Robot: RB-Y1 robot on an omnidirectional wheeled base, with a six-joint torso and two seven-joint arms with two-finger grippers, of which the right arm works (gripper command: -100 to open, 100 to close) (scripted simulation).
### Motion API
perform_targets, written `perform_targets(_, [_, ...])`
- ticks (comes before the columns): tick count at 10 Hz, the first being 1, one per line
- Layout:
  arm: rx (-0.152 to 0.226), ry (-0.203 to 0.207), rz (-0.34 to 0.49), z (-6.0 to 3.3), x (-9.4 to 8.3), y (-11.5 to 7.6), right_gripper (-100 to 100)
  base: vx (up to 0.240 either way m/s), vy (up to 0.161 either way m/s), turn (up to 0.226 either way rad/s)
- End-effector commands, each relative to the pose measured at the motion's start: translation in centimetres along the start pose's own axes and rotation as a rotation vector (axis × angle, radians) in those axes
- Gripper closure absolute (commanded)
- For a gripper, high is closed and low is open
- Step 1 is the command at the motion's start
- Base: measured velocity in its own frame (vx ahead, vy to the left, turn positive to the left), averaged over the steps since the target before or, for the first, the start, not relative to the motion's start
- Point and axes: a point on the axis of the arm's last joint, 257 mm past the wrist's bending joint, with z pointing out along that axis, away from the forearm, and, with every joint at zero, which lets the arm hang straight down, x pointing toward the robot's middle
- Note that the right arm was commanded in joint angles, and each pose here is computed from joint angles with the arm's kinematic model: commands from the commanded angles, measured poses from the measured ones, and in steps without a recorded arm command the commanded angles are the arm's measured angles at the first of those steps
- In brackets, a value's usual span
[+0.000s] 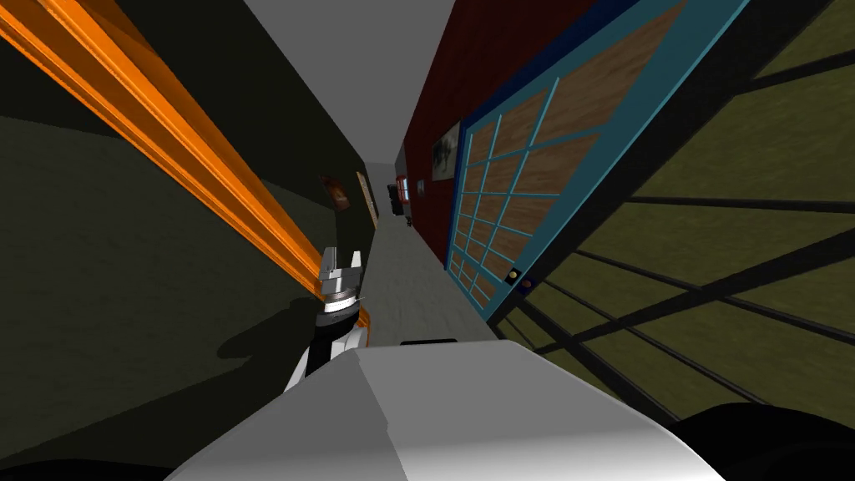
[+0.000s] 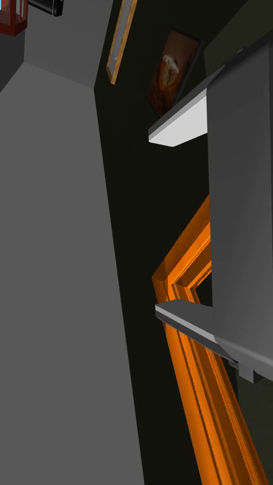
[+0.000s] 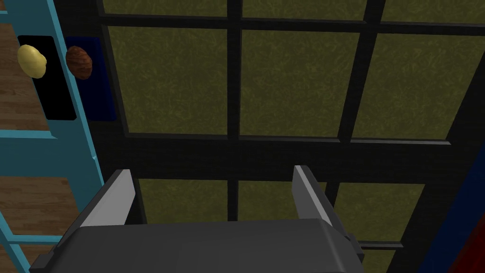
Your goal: Push the door open
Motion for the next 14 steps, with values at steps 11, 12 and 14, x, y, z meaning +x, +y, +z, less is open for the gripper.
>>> perform_targets(11, [0.011,0.011,-0.008,0.54,0.34,0.09,-100,-0.139,0.058,0.028])
perform_targets(12, [0.011,0.011,-0.008,0.54,0.34,0.09,-100,0.005,0.005,0.016])
perform_targets(14, [0.011,0.011,-0.008,0.54,0.34,0.09,-100,-0.002,-0.002,-0.006])
